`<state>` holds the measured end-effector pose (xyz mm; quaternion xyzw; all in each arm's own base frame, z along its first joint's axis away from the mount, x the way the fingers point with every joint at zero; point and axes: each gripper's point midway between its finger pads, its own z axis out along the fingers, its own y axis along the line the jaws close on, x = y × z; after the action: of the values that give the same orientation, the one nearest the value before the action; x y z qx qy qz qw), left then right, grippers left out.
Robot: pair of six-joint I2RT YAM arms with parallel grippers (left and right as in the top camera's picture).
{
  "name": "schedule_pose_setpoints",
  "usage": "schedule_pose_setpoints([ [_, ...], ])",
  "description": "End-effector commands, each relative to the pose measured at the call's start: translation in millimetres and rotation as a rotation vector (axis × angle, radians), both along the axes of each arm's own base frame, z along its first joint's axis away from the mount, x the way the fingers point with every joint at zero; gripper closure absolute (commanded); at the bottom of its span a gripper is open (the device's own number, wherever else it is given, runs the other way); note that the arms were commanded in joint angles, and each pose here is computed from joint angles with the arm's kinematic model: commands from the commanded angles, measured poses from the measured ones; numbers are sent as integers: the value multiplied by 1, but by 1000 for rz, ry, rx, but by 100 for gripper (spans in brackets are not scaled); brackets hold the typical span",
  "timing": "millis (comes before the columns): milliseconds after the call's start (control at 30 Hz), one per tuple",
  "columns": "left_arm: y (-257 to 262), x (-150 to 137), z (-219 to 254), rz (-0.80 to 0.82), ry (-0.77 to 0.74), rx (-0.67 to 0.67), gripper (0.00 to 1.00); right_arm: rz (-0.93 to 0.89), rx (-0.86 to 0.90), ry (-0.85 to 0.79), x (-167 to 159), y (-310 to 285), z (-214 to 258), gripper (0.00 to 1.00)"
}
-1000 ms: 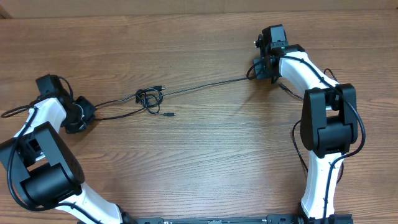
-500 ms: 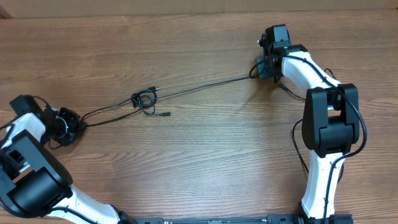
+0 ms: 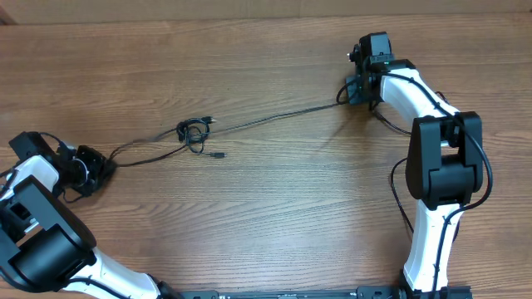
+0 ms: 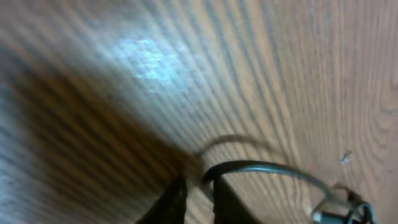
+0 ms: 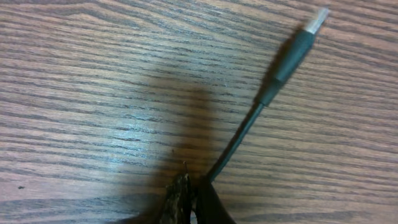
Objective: Untangle cables
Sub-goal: 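Pull the grippers apart, left to the left and right up-right, stretching the cable, then bring both grippers back together over the cable coil at center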
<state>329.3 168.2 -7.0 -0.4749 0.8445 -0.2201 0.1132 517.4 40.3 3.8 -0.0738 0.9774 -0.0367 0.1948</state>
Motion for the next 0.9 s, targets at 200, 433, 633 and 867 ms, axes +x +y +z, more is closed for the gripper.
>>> schedule_pose_setpoints([
  [200, -23, -20, -3, -194, 272, -2, 57, 42, 7, 113, -10, 17, 0, 63],
  [433, -68, 25, 53, -404, 56, 34, 57, 165, 198, 165, -21, 82, 27, 44],
  [633, -117, 51, 57, -642, -48, 117, 57, 240, 385, 259, -53, 148, 35, 43],
  [867, -149, 74, 48, -776, -61, 270, 56, 175, 561, 373, -84, 212, 45, 40],
])
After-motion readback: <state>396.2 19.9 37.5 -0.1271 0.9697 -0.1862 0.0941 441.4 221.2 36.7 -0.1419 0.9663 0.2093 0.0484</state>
